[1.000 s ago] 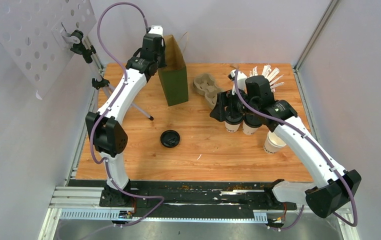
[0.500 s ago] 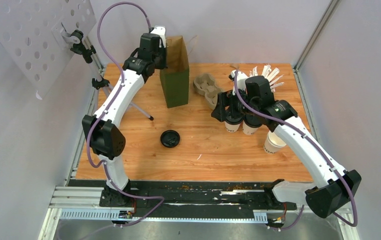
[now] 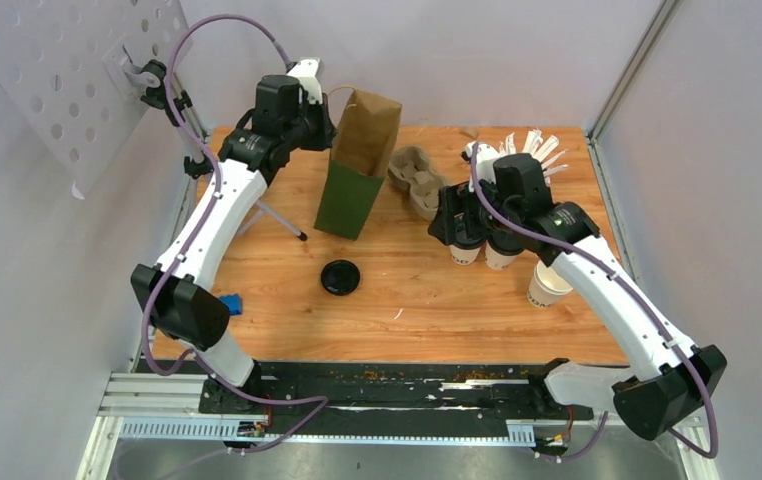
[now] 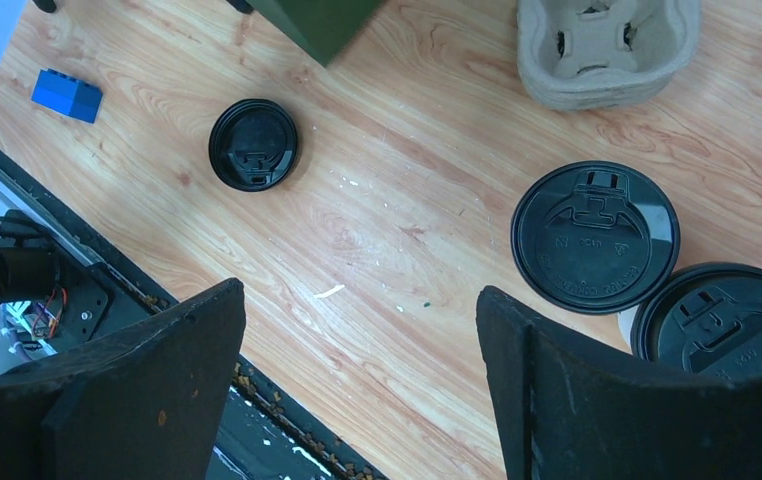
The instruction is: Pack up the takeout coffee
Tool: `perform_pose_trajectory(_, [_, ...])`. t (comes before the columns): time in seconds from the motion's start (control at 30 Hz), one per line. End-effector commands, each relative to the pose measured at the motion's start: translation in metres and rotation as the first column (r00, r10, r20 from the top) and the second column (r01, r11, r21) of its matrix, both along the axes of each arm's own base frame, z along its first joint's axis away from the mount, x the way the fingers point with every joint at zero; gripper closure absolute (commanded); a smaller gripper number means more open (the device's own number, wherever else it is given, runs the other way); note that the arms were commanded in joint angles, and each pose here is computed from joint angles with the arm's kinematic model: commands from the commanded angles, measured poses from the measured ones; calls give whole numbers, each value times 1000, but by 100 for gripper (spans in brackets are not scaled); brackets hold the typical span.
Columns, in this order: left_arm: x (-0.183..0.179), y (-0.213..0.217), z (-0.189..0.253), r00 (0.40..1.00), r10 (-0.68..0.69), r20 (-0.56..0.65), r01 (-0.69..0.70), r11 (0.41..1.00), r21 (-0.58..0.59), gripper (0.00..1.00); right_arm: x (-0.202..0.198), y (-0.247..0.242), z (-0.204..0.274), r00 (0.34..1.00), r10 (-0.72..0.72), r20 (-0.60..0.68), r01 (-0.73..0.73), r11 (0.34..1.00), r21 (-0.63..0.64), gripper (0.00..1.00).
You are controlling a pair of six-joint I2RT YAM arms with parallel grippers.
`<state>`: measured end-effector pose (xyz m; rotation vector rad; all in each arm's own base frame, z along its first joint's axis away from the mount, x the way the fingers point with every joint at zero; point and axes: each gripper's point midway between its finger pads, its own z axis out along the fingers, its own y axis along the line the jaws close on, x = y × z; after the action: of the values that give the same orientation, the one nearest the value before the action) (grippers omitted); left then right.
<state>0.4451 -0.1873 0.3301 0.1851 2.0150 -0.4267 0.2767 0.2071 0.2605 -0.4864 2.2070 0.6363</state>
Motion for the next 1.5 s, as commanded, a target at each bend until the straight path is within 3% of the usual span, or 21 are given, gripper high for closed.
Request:
perform_pose_trajectory(0.0, [-20,-12,45,995,-69,71,78,989,-123,100,-2,-1,34,996,-10,93,5,999,54,15])
perform_pose_trajectory(0.23, [-56,-17,68,982,-168,82,179,973,-145,100,-12,-8,77,985,-51,163,30,991,128,15])
perform_pose_trajectory(0.5, [-123,-29,87,936,-338,102,353,908,-228,100,-33,-24,150,940,-127,315,41,964,264,15])
perform_pose_trajectory(0.73, [-176,-36,86,906,-411,99,421,851,-316,100,-50,-43,191,894,-224,389,73,928,366,15])
perform_pose_trajectory(0.97, [-215,-56,48,865,-501,33,480,805,-348,100,-51,-50,200,878,-264,399,98,915,391,15])
perform_pose_trajectory(1.23, [-233,-86,24,817,-573,57,531,711,-460,100,-43,-41,189,898,-242,367,95,922,376,15])
perform_pose_trajectory(1.33, [-234,-91,14,809,-586,41,533,703,-472,100,-38,-39,179,905,-232,356,102,932,347,15])
perform_pose_trajectory(1.47, [-227,-87,-7,826,-564,-2,510,749,-422,100,-25,-39,163,908,-226,354,124,949,288,15])
